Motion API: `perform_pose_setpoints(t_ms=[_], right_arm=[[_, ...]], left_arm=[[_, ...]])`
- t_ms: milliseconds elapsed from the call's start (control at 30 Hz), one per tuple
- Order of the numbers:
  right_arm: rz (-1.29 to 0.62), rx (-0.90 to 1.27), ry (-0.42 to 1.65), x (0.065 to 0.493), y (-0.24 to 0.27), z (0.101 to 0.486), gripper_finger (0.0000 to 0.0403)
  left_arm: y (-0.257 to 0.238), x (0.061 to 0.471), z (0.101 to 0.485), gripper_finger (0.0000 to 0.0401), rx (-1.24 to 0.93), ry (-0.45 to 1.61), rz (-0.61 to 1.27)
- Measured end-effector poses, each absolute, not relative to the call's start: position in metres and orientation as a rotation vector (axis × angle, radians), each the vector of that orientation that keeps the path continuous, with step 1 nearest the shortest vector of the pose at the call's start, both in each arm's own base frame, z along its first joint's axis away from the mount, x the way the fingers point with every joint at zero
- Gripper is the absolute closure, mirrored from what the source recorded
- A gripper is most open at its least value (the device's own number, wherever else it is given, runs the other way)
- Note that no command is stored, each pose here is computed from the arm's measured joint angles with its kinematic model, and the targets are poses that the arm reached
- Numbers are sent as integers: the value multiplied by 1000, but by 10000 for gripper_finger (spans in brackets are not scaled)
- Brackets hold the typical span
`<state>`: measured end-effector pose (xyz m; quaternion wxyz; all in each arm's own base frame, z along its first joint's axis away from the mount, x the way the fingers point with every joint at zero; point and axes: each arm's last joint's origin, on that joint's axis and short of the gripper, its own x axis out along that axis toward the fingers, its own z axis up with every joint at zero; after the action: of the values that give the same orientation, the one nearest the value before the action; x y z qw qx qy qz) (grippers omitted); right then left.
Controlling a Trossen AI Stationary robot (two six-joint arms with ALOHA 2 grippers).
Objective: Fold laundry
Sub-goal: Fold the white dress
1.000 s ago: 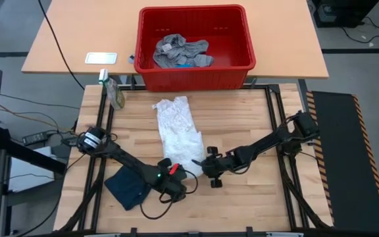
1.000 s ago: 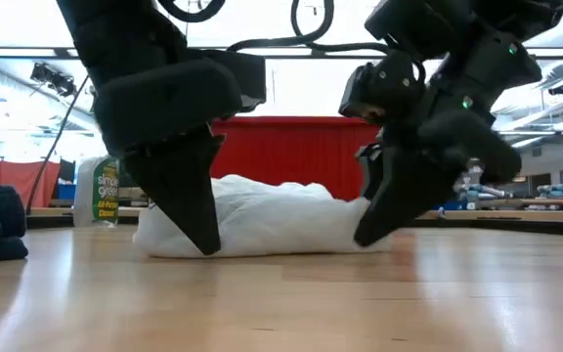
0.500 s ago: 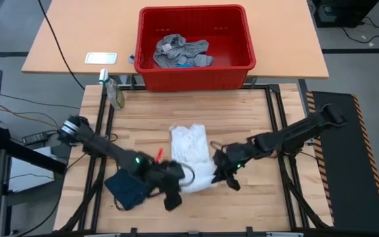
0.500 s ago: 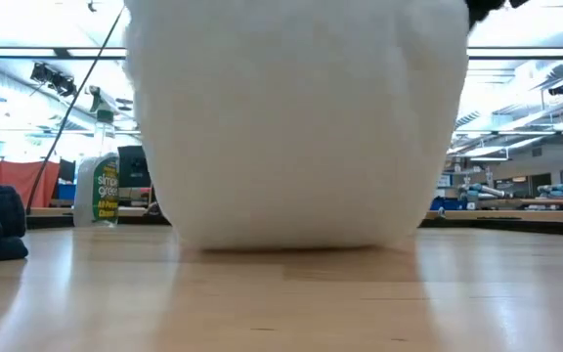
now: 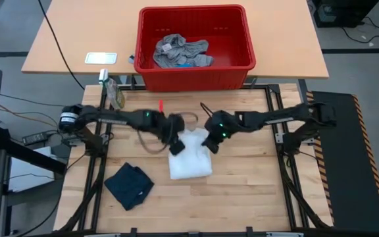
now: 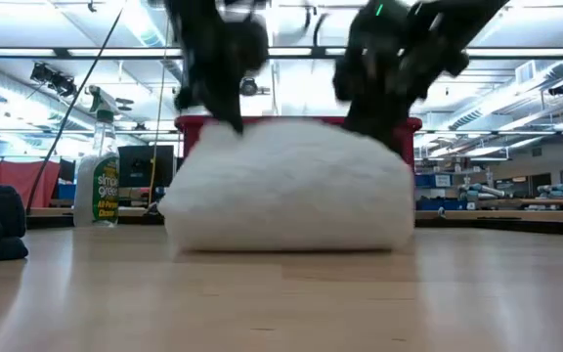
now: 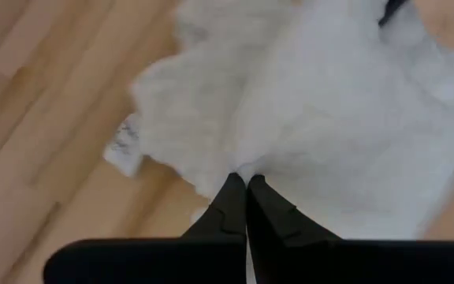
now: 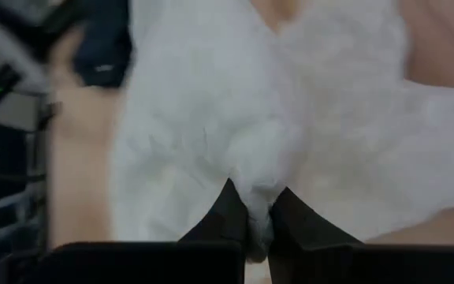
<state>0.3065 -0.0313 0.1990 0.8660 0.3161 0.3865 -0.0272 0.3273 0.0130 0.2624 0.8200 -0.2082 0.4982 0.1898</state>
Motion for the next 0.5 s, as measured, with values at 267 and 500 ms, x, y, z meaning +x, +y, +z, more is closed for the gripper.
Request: perform_pose_setpoints(t_ms=[267,500], right_arm=[[-185,756,859,310,-70,169,361],[-348,704,691,299,-77,204,243]], left_arm=[[82,316,214,398,-607,968,326],[106,317,220,390,-578,866,274]])
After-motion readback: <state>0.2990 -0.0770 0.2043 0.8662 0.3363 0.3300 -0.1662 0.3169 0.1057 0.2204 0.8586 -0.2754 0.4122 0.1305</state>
